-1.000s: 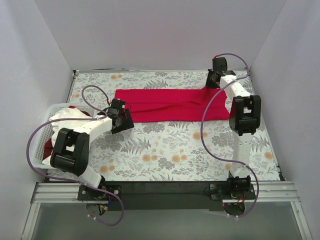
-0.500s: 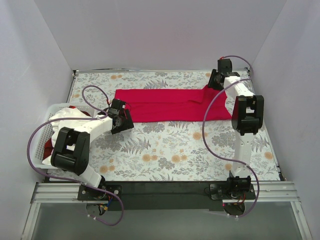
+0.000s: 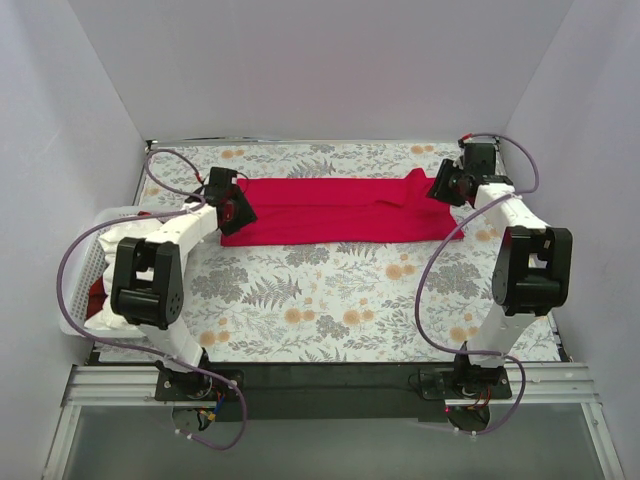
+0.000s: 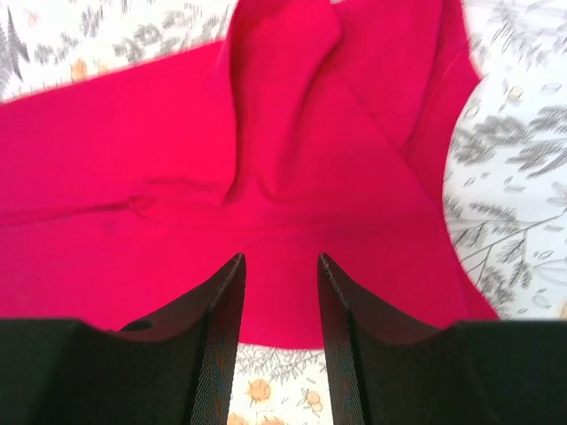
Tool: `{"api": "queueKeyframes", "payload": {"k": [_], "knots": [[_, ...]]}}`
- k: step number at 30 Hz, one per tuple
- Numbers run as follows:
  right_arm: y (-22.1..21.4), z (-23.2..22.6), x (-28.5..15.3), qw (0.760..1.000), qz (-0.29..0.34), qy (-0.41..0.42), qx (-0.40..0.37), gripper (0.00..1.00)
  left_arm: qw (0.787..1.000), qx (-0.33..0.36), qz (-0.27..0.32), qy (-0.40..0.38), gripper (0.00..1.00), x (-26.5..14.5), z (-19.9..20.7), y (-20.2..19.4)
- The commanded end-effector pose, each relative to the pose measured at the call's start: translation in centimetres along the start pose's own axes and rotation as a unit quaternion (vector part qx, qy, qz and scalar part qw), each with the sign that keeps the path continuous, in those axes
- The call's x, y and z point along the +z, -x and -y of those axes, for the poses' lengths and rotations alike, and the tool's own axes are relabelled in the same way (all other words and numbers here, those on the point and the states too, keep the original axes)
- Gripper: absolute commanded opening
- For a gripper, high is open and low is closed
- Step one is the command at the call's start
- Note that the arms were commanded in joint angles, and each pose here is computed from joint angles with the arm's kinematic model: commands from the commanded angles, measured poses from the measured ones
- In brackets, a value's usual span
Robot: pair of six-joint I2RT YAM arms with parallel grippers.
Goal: Fold and stack the t-shirts
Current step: Fold the tshirt
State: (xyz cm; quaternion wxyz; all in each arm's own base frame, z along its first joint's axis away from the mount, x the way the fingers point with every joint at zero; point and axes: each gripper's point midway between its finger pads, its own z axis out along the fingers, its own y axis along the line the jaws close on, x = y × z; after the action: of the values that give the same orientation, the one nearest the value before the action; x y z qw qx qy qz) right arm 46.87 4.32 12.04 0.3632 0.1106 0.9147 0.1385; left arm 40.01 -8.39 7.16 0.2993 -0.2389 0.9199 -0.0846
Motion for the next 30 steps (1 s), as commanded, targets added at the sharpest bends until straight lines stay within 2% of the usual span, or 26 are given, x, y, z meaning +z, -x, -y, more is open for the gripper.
{"api": "queueKeyframes", "payload": {"k": [1, 11, 16, 20, 27, 30], "knots": [[-1.8, -1.2, -0.7, 0.999, 0.0, 0.037, -0.007, 0.45, 1.0, -0.006, -0.001, 0.021, 0.46, 1.0, 0.2, 1.0], [-5.9, 2.2, -0.5, 0.998, -0.019, 0.041, 0.048, 0.44, 0.997, -0.013, -0.001, 0.079, 0.38, 5.9, -1.2, 3.4], [-7.4, 5.3, 0.1, 0.996, -0.015, 0.023, 0.086, 0.43, 0.995, -0.022, 0.008, 0.1, 0.36, 6.8, -2.1, 4.5], [-8.7, 8.0, 0.7, 0.993, -0.019, 0.003, 0.117, 0.43, 0.992, -0.038, 0.001, 0.124, 0.36, 7.1, -4.0, 4.0], [-7.8, 11.0, -0.3, 0.99, 0.003, -0.024, 0.136, 0.43, 0.985, -0.066, -0.009, 0.16, 0.36, 6.8, -7.0, 3.7], [-6.7, 10.7, -1.2, 0.991, 0.019, -0.018, 0.131, 0.43, 0.988, -0.069, -0.009, 0.141, 0.38, 6.1, -6.2, 4.1]]}}
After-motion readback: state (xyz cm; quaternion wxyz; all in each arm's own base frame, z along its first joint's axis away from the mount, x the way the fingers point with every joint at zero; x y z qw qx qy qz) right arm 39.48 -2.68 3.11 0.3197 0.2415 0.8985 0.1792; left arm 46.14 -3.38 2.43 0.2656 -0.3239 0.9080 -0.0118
